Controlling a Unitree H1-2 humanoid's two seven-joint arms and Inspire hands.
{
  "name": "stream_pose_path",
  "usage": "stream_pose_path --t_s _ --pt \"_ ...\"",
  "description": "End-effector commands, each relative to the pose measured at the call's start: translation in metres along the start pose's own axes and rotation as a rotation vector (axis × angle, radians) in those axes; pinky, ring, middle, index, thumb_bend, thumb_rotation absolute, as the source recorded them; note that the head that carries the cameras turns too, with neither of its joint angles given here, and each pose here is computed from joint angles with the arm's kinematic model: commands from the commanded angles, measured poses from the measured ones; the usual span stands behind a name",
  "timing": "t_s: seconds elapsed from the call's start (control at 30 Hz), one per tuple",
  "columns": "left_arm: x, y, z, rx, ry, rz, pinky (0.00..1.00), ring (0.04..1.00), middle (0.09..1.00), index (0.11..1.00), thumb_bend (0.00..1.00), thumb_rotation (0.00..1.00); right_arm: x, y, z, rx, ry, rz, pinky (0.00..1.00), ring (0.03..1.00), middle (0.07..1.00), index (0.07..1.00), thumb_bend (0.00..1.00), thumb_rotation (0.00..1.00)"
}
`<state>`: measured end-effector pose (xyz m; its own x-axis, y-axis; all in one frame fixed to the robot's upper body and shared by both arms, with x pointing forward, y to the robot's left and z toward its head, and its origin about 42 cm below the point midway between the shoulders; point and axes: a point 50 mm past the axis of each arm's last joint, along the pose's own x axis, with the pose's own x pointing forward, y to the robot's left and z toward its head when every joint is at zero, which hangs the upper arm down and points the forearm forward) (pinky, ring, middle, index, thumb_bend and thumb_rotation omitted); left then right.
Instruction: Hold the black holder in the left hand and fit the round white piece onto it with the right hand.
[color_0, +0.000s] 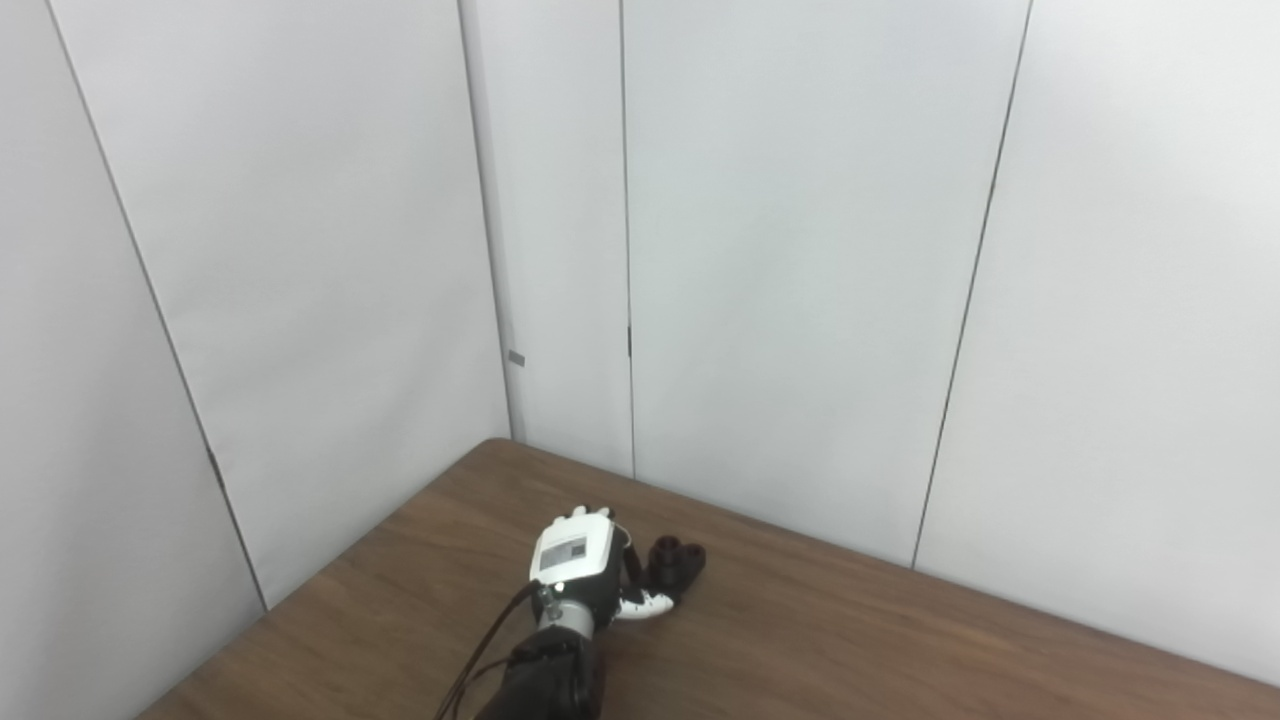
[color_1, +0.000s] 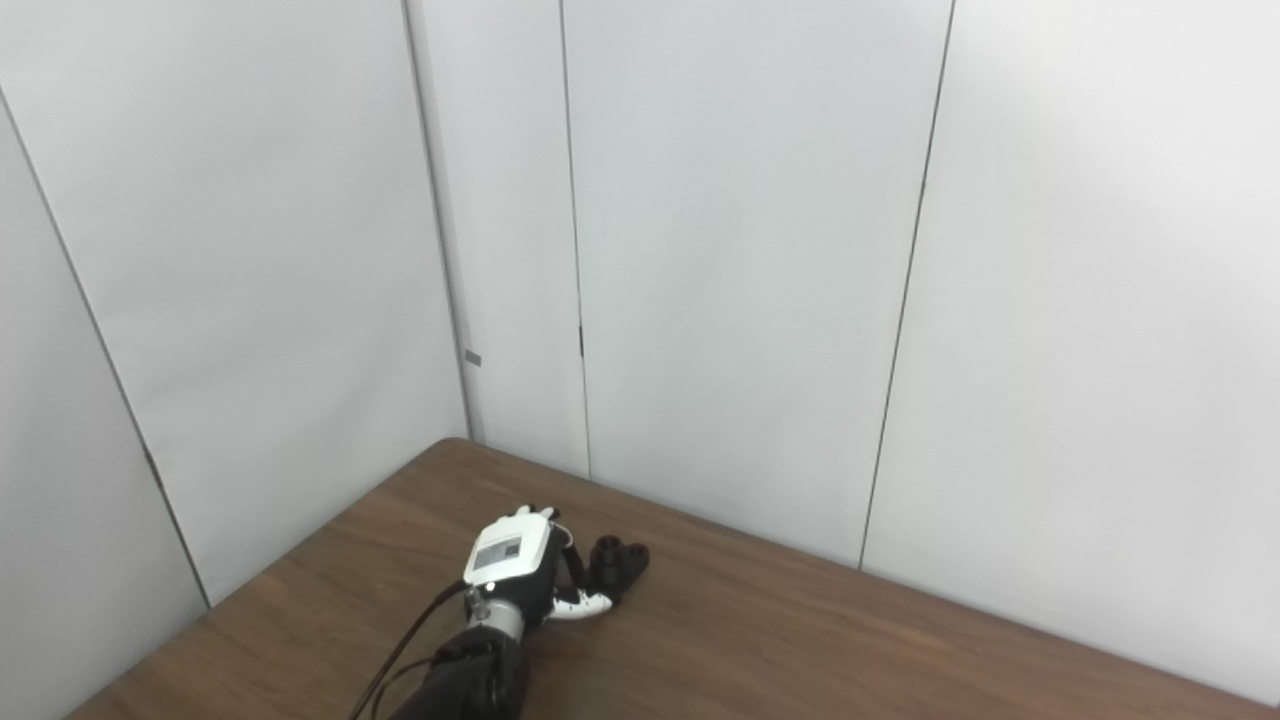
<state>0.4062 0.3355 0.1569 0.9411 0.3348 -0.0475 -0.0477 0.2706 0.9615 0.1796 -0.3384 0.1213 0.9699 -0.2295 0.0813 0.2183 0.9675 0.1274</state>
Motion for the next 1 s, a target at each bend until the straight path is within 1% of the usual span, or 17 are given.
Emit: stream_pose_path --t_s 0.0,0.07,0.13,0.3,0.43,0.47,0.7,0.83,0.9,0.97 --pt "-0.009 -0.011 0.006 0.018 -0.059 -0.106 1.0 1.0 0.952 0.482 0.52 0.05 0.0 0.006 0.009 -0.002 -0.066 0.007 1.0 1.0 0.966 0.967 0.67 0.67" --pt "-0.01 -0.006 0.012 0.018 -0.108 -0.135 1.0 1.0 0.966 0.482 0.52 0.05 -0.001 0.008 0.01 -0.007 -0.065 0.007 1.0 1.0 0.962 0.968 0.66 0.68" --pt "-0.012 -0.001 0.017 0.022 -0.149 -0.146 1.0 1.0 0.969 0.481 0.52 0.05 -0.001 0.01 0.011 -0.012 -0.065 0.01 1.0 1.0 0.964 0.972 0.64 0.68" --pt "-0.02 0.006 0.031 0.05 -0.263 -0.142 1.0 1.0 0.961 0.479 0.52 0.05 -0.002 0.013 0.011 -0.024 -0.066 0.007 1.0 1.0 0.985 0.986 0.68 0.71" --pt "-0.025 0.009 0.039 0.057 -0.328 -0.149 1.0 1.0 0.959 0.48 0.52 0.05 -0.003 0.015 0.012 -0.028 -0.066 0.006 1.0 1.0 0.987 0.989 0.7 0.71" --pt "-0.027 0.009 0.041 0.064 -0.348 -0.153 1.0 1.0 0.963 0.479 0.52 0.05 -0.003 0.016 0.012 -0.026 -0.064 0.006 1.0 1.0 0.984 0.991 0.69 0.71" --pt "-0.038 0.004 0.054 0.11 -0.481 -0.143 1.0 1.0 0.963 0.478 0.52 0.05 -0.004 0.02 0.011 -0.043 -0.071 -0.004 1.0 1.0 0.959 0.977 0.69 0.72" --pt "-0.044 0.003 0.06 0.109 -0.539 -0.16 1.0 1.0 0.965 0.477 0.52 0.05 -0.006 0.025 0.014 -0.038 -0.07 -0.005 1.0 1.0 0.967 0.976 0.66 0.72" --pt "-0.047 0.004 0.063 0.106 -0.577 -0.156 1.0 1.0 0.957 0.477 0.52 0.05 -0.008 0.027 0.015 -0.035 -0.072 -0.004 1.0 1.0 0.968 0.971 0.64 0.71" --pt "-0.049 0.005 0.067 0.104 -0.614 -0.152 1.0 1.0 0.952 0.478 0.52 0.05 -0.008 0.03 0.016 -0.043 -0.074 -0.003 1.0 1.0 0.975 0.97 0.64 0.72"
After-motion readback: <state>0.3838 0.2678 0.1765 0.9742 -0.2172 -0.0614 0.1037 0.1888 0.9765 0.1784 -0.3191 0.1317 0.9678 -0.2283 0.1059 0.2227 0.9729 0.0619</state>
